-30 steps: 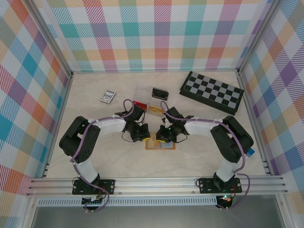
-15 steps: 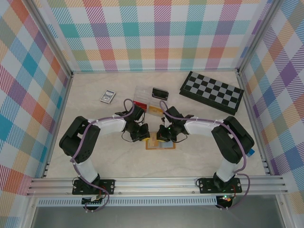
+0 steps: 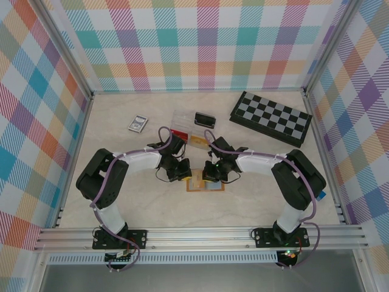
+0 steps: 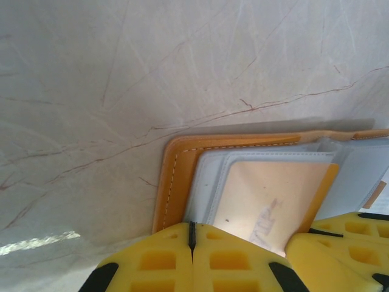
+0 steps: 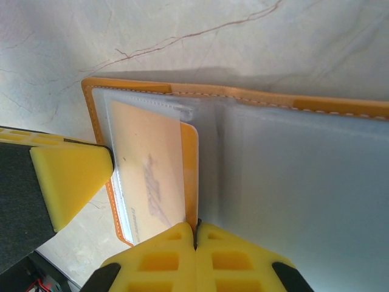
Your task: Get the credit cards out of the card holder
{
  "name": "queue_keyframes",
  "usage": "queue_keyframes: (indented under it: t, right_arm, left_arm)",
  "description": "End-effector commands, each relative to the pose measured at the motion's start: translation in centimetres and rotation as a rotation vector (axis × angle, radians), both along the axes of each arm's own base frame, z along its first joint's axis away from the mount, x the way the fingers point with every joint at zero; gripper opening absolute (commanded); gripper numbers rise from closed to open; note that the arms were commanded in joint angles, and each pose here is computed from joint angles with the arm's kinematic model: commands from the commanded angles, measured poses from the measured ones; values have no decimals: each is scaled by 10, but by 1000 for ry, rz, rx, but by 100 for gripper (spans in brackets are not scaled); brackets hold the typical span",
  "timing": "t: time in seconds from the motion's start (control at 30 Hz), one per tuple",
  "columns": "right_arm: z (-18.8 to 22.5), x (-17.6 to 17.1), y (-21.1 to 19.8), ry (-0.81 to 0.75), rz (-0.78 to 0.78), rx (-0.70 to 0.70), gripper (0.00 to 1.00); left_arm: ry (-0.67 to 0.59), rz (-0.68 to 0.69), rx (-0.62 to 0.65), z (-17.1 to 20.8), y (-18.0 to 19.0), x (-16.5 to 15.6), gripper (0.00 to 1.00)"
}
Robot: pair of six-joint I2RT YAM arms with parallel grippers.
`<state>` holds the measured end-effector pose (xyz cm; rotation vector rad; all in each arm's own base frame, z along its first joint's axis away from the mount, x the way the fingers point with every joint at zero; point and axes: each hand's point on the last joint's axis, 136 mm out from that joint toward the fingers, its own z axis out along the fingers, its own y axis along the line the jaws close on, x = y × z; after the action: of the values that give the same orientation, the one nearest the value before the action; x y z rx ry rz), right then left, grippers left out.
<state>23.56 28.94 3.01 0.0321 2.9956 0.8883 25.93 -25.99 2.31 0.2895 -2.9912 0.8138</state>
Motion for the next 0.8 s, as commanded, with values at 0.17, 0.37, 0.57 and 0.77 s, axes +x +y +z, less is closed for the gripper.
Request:
queue_keyframes:
  t: [0.17, 0.37, 0.57, 0.77]
  right_arm:
    - [-1, -7, -17, -1, -1, -80, 6]
    - [-1, -8, -11, -3, 36, -54, 4]
    - [-4, -9, -2, 12, 66, -13, 3]
    - [-5, -9, 3, 17, 78, 4, 3]
  left_arm:
    - [45, -10, 66, -16, 11, -8, 0]
    - [-44, -30, -50, 19, -7, 6, 0]
    - [-57, -54, -130, 37, -24, 7, 0]
    - [-14, -58, -118, 21, -27, 4, 0]
